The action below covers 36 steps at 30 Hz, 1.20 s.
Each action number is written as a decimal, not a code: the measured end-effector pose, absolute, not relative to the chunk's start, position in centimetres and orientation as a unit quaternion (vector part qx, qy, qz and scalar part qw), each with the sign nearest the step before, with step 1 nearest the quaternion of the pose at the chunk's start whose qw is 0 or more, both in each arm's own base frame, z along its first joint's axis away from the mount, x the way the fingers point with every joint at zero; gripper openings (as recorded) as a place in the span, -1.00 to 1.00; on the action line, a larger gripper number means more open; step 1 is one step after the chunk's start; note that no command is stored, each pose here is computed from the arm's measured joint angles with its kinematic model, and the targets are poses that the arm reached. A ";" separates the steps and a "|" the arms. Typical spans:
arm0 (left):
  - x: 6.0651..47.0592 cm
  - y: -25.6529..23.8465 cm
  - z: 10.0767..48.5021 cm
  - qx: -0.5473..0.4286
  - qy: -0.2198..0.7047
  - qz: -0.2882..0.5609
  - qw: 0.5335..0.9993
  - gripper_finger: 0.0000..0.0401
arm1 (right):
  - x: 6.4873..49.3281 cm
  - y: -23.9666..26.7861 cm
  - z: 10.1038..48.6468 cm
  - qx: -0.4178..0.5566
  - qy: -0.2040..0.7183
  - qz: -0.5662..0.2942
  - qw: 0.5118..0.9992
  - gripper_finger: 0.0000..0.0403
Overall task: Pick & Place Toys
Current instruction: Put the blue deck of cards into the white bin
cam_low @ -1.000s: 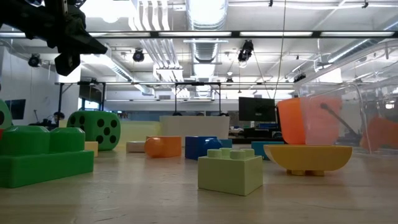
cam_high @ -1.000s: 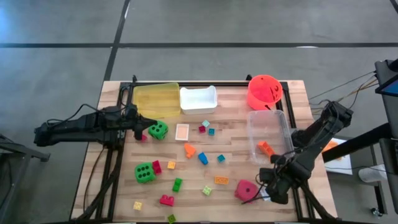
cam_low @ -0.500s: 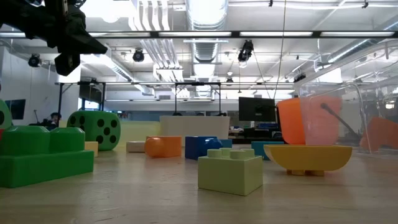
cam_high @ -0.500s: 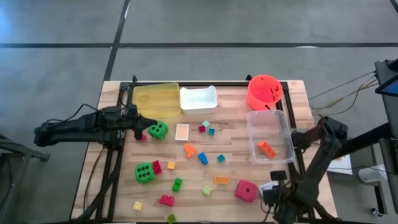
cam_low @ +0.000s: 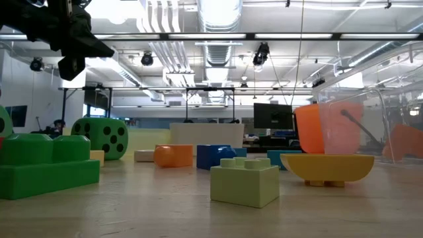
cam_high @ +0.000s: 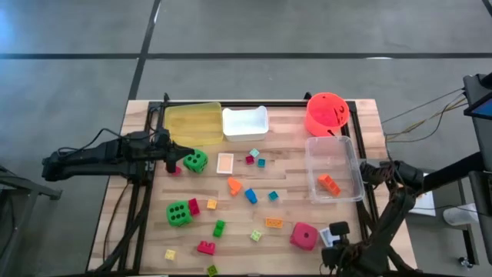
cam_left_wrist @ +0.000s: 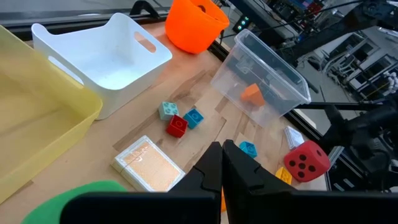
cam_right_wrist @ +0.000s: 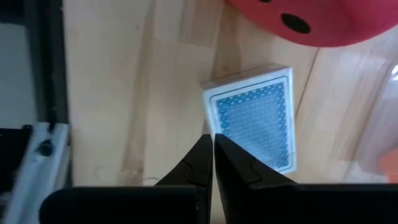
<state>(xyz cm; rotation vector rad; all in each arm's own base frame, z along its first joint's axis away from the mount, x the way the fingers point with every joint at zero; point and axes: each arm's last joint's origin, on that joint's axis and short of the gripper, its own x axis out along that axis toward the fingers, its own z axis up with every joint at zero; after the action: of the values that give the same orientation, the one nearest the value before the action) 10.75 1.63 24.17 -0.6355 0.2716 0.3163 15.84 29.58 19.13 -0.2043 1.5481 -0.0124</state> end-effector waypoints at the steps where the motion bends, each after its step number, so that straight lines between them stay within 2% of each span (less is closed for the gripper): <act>1: 10.7 1.6 24.2 -0.310 0.133 0.154 0.929 -1.00 | 15.9 29.5 19.0 -0.101 0.697 -0.001 0.710 -0.94; 10: 10.7 1.6 24.2 -0.310 0.133 0.155 0.929 -1.00 | 16.3 28.1 17.8 -0.161 0.703 0.025 0.692 -0.94; 16: 10.7 1.6 24.2 -0.313 0.133 0.155 0.928 -1.00 | 17.3 27.7 17.7 -0.162 0.724 0.072 0.666 -0.94; 30: 10.7 1.6 24.2 -0.315 0.133 0.155 0.927 -1.00 | 18.3 28.1 17.7 -0.148 0.703 0.112 0.687 -0.94; 36: 10.7 1.6 24.1 -0.316 0.133 0.156 0.926 -1.00 | 18.9 27.6 17.6 -0.107 0.710 0.069 0.692 -0.93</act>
<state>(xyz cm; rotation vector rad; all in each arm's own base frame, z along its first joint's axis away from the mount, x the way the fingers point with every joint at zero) 10.74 1.63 24.14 -0.6483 0.2724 0.3189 18.87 27.62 17.58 -0.2390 1.5873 0.1553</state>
